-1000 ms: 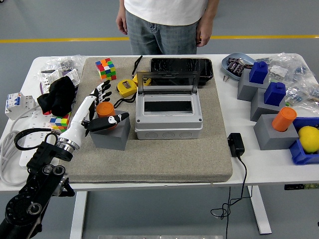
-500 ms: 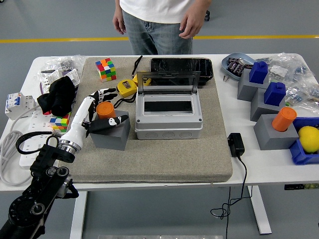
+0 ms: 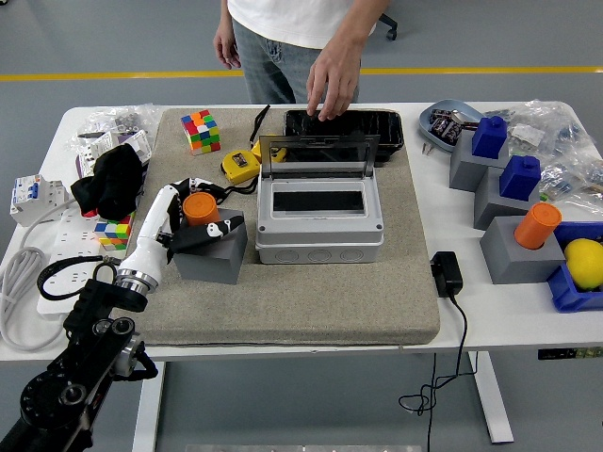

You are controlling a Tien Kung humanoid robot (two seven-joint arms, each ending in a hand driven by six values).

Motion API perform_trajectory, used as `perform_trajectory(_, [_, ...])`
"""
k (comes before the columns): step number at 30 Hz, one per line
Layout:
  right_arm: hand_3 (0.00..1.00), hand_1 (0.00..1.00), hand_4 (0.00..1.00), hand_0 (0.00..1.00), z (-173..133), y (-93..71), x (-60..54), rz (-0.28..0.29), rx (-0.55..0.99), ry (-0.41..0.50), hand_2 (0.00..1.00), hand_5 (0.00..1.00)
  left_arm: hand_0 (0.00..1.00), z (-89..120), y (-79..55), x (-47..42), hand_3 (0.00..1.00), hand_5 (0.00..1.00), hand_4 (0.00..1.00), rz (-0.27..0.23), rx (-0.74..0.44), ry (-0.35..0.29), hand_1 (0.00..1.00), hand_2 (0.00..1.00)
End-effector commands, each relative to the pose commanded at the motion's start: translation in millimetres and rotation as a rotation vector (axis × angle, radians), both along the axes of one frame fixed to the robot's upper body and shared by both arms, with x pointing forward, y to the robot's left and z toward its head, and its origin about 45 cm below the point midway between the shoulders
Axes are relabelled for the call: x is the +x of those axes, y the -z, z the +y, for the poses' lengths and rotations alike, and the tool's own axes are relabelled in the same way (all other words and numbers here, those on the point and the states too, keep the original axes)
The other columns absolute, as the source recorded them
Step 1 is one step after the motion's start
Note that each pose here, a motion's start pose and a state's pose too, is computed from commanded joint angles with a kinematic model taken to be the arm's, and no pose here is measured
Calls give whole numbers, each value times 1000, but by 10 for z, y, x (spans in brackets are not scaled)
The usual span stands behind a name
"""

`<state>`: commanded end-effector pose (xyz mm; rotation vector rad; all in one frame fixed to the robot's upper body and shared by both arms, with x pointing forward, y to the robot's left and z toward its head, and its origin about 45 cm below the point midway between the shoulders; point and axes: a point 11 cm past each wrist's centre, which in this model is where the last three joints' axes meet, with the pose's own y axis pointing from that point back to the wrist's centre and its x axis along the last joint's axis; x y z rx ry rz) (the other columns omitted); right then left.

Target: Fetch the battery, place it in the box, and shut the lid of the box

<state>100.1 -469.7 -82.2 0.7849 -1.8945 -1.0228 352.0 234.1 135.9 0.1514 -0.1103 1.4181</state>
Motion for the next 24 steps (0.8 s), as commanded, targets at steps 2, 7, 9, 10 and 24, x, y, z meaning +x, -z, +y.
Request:
perform_trajectory(2, [816,903,998,998,-2,-1,1,0,0,0,844,998,635,-6,8,-2,404,62,998,3,-4,-1,620,435])
perform_trajectory(7, [816,906,998,998,-7,-4,6,-1,-1,1,844,998,561,-19,14,-2,361,63,998,6,-9,-2,530,389])
perform_trajectory(9, [816,906,998,998,-7,-5,8,-2,-2,1,844,998,561,-17,14,-2,361,63,998,7,-10,-5,530,389])
perform_trajectory(10, [816,906,998,998,-7,-5,9,-2,-2,2,844,998,561,-17,15,-2,361,63,998,7,-11,-6,530,389])
perform_trajectory(24, [816,910,998,998,-8,-8,17,-3,-3,3,844,998,166,-4,11,6,194,55,998,4,-2,-31,298,208])
